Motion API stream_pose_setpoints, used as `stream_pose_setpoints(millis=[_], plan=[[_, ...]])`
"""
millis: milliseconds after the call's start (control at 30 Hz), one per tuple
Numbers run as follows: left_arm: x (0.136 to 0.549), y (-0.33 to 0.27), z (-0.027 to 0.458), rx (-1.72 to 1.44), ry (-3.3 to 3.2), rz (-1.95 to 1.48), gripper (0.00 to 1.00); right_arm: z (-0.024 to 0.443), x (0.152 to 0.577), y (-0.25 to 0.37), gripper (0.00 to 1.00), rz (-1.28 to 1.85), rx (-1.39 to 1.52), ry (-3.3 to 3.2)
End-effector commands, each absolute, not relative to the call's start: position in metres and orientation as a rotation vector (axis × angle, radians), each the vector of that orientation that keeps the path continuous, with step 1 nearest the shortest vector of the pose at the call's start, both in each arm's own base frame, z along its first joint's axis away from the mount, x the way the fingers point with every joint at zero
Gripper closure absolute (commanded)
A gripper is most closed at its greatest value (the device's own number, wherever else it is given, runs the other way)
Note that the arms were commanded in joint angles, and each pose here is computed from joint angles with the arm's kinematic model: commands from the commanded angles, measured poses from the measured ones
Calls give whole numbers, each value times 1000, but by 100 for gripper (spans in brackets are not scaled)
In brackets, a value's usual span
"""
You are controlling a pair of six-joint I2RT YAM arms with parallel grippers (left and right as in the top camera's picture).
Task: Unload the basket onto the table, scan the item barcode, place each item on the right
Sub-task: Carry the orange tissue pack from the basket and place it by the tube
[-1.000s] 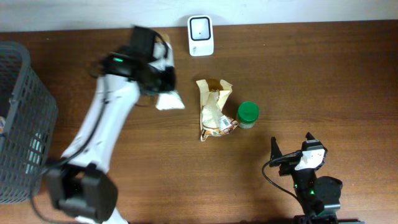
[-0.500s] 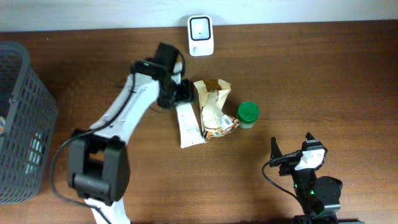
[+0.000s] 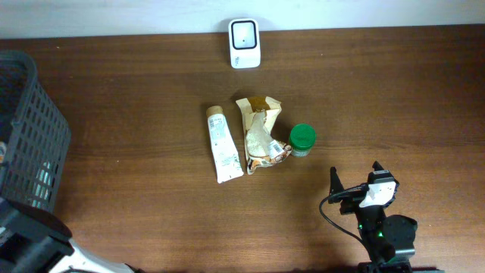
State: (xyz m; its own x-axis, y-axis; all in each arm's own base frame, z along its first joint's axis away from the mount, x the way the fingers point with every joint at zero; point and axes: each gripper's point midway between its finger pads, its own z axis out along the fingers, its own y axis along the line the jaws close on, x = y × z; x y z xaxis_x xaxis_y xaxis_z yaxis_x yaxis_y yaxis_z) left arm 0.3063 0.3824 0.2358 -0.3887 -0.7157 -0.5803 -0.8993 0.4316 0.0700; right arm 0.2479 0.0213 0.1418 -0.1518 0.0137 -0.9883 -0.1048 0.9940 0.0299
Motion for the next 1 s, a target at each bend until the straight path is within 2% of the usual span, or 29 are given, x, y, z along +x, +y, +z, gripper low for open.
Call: stream_pose_setpoints(millis=[0, 167, 300, 533, 600, 700, 733, 767, 833, 867, 967], plan=[[314, 402, 176, -1214, 2449, 582, 40, 140, 248, 22, 2, 109, -69, 1724], [332, 413, 83, -1117, 2647, 554, 43, 140, 248, 22, 2, 109, -69, 1724], [350, 408, 49, -1031, 2709, 550, 43, 140, 248, 22, 1, 109, -69, 1724], [380, 408, 53, -956, 2641, 579, 40, 140, 248, 22, 2, 109, -69, 1724], [378, 407, 41, -957, 2651, 575, 44, 140, 248, 22, 2, 109, -69, 1724], [374, 403, 20, -966, 2701, 555, 50, 140, 248, 22, 2, 109, -69, 1724], [372, 401, 14, -969, 2721, 547, 58, 140, 248, 22, 2, 109, -69, 1724], [371, 400, 12, -970, 2725, 545, 77, 140, 248, 22, 2, 109, -69, 1724], [370, 399, 12, -971, 2733, 541, 95, 140, 248, 22, 2, 109, -69, 1724], [369, 398, 12, -970, 2736, 540, 100, 140, 247, 22, 2, 109, -69, 1724], [364, 393, 15, -976, 2775, 524, 100, 140, 248, 22, 2, 109, -69, 1724]])
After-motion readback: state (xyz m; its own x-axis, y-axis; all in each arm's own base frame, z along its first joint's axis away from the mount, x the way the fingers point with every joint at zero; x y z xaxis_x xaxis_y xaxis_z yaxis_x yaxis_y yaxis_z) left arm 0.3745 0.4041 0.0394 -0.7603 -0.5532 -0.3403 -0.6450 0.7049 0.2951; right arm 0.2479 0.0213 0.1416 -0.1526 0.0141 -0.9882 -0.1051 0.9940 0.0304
